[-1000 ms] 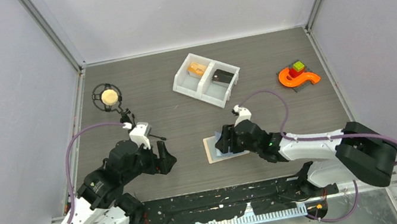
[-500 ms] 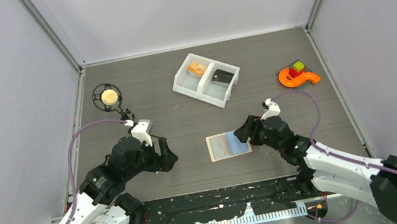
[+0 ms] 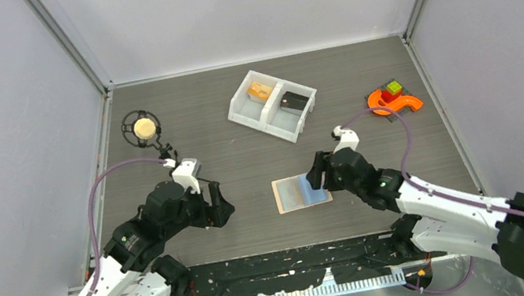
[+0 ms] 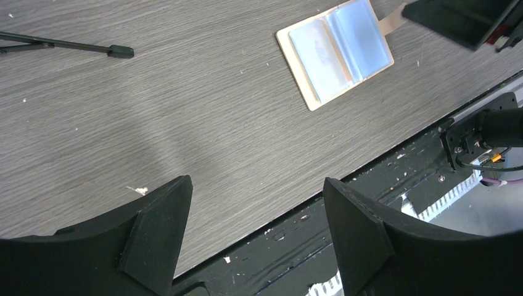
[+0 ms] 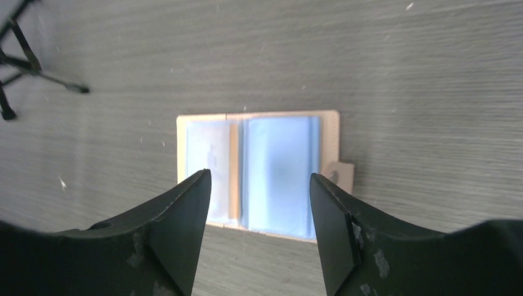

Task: Take the credit cards out of the card holder
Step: Remove the credit card from the storage box.

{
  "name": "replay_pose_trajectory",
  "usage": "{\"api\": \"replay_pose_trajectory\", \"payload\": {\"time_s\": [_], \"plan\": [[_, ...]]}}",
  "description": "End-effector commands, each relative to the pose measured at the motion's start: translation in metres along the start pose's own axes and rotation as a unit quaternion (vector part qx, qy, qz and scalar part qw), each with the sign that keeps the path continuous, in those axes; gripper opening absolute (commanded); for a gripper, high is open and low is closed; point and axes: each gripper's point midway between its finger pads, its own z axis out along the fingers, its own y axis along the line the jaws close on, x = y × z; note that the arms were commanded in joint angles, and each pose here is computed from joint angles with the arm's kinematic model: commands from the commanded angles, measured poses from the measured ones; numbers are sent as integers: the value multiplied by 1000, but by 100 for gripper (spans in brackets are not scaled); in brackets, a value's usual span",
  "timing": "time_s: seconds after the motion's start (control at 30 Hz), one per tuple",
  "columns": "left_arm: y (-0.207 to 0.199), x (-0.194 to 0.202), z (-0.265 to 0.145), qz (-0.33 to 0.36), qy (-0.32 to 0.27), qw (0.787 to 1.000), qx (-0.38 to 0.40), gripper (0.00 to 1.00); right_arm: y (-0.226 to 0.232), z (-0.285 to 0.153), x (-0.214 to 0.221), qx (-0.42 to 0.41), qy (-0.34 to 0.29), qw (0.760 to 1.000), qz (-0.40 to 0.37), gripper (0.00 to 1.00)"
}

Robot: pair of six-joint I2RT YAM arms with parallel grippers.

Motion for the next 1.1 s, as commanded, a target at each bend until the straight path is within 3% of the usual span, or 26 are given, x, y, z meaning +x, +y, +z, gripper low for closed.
{"api": "replay_pose_trajectory", "payload": {"time_s": [0.0, 0.3, 0.57, 0.87, 1.07], "plan": [[-5, -15, -10, 10, -34, 999, 11, 81, 26, 4, -7, 21, -10, 999, -40, 70], [4, -16, -19, 14, -58, 998, 0, 82, 69, 30, 25, 21, 34, 993, -109, 75], [9, -15, -22, 22, -66, 998, -7, 82, 77, 52, 49, 40, 66, 986, -145, 76], [9, -15, -22, 27, -68, 997, -6, 83, 68, 65, 71, 62, 92, 980, -164, 73], [9, -15, -22, 27, -66, 997, -6, 83, 65, 66, 76, 60, 95, 981, -161, 65]]}}
